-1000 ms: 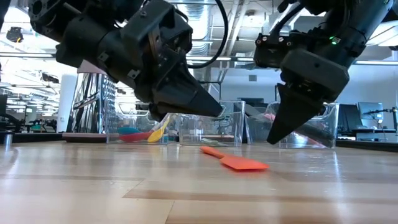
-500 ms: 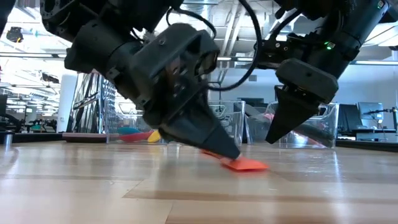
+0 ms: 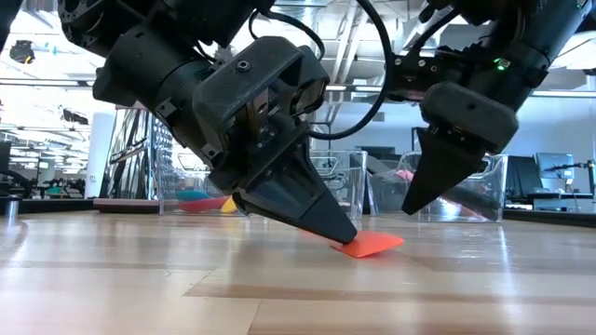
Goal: Pick & Place Kitchen Items
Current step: Put the orange spatula into the right transparent bin
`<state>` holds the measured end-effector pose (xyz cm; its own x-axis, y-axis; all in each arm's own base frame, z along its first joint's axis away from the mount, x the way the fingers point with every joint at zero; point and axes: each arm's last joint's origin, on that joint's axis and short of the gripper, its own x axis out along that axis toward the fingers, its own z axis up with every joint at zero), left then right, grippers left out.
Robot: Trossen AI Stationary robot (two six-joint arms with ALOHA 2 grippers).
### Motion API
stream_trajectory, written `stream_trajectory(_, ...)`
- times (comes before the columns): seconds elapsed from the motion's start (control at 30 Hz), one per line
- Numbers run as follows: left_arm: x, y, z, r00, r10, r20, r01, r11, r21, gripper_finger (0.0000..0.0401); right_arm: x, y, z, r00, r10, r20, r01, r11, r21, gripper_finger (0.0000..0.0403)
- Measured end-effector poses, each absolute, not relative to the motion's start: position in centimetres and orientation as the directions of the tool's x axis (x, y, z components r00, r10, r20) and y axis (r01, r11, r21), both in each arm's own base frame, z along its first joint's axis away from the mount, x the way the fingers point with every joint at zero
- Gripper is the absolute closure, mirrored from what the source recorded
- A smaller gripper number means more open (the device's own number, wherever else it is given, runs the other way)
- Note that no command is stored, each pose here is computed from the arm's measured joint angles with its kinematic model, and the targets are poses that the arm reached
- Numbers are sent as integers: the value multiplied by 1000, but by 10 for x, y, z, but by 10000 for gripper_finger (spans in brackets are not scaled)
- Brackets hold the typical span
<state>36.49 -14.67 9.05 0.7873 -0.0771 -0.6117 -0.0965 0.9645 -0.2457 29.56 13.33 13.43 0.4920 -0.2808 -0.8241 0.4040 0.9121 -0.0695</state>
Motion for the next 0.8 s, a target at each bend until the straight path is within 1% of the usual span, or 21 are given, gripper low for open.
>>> stream_trajectory(0.1,365,-146,91,787,-70,-613,-101,966,-239,400,296,135,134,486,-222,-846,385,923,-21,403)
stream_trajectory(0.2,365,-145,89,785,-67,-616,-102,967,-235,400,299,136,134,477,-127,-870,348,936,55,403)
stream_trajectory(0.37,365,-145,89,784,-67,-617,-101,967,-233,400,302,131,133,428,7,-904,319,934,158,403)
stream_trajectory(0.43,365,-145,89,783,-66,-618,-102,967,-233,400,303,128,133,414,40,-909,317,930,185,403)
stream_trajectory(0.63,365,-145,88,784,-56,-618,-96,973,-211,400,304,124,136,420,42,-907,296,938,180,403)
stream_trajectory(0.73,365,-145,88,784,-51,-619,-99,974,-205,400,302,125,142,442,50,-896,279,941,190,403)
stream_trajectory(0.8,365,-145,88,783,-49,-620,-100,974,-203,400,296,123,146,478,66,-876,270,938,219,403)
